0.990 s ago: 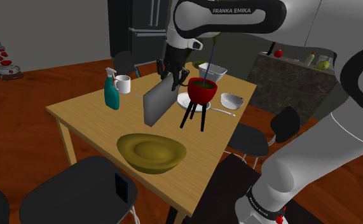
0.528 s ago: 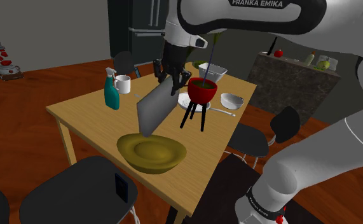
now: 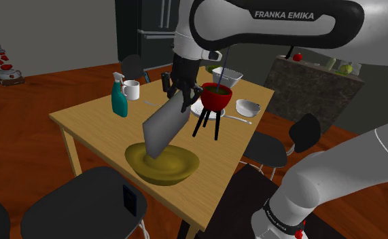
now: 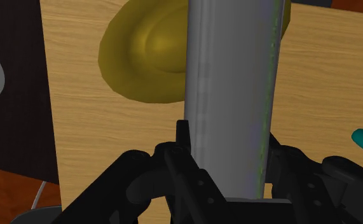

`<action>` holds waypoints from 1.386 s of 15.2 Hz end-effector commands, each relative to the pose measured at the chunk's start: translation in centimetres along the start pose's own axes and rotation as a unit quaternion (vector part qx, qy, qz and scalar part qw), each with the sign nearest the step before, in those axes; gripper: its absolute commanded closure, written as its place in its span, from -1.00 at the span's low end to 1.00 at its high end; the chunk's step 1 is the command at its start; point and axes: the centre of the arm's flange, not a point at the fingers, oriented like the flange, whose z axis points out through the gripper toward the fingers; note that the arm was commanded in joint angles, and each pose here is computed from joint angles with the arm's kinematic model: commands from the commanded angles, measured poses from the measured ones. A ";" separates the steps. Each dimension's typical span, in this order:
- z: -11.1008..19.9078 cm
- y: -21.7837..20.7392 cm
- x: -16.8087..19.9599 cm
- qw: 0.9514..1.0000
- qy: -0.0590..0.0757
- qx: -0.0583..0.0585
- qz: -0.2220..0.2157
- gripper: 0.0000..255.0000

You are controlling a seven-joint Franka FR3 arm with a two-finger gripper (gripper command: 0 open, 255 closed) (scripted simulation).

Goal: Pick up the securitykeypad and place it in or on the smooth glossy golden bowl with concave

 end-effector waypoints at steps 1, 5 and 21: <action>1.0 0.1 0.0 1.000 0.000 0.001 0.000 1.00; 3.1 0.2 0.0 1.000 0.000 0.001 0.000 1.00; 8.6 0.6 -0.2 1.000 0.000 0.001 0.000 1.00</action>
